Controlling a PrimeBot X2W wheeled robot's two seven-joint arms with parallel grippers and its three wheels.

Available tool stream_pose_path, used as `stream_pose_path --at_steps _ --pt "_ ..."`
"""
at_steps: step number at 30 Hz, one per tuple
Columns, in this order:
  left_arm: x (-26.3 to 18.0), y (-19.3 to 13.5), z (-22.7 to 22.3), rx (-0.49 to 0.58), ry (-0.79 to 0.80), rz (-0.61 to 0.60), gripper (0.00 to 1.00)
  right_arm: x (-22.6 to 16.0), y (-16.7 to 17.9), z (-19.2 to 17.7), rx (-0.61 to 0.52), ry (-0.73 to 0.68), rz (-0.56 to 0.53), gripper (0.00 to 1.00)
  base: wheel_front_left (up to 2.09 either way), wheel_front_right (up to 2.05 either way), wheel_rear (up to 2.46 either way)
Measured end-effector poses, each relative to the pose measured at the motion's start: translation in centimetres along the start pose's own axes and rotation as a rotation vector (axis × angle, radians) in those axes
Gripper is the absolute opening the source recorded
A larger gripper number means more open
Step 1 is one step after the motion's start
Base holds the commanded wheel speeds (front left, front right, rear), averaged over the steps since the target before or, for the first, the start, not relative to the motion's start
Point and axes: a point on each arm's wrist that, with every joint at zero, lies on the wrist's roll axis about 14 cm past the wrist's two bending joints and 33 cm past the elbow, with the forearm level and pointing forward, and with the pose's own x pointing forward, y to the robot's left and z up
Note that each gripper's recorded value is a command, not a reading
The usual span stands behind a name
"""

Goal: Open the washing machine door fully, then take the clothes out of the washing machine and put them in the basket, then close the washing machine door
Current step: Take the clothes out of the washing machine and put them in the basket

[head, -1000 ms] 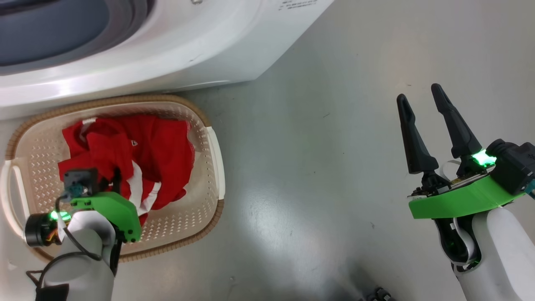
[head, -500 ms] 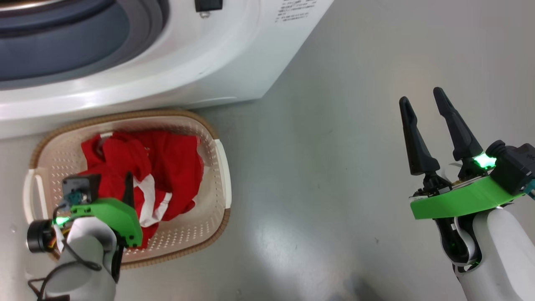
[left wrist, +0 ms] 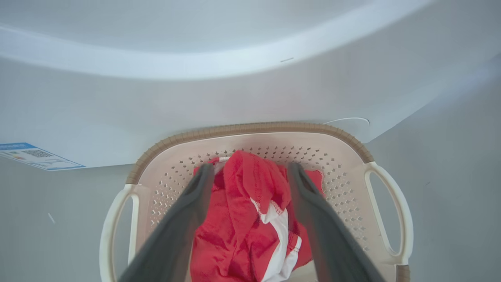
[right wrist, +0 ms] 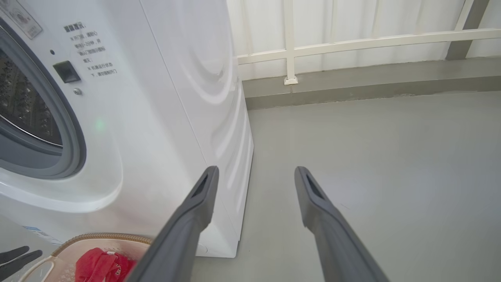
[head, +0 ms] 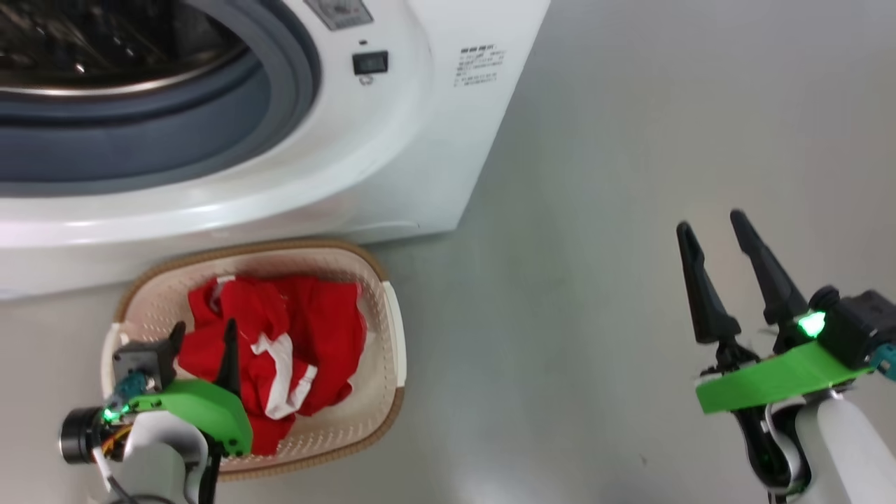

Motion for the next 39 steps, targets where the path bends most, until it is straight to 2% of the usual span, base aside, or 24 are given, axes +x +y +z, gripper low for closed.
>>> stream_pose_path --at_steps 20,39 --pt "-9.9 0.7 10.1 0.046 -0.401 0.034 1.00 -5.5 1.3 3.3 -0.003 -0.073 0.040 1.00 0.00 0.00 0.00" --pt "-19.3 0.9 12.5 0.097 -0.611 0.057 1.00 -11.6 0.5 3.6 -0.004 -0.098 0.020 1.00 0.00 0.00 0.00"
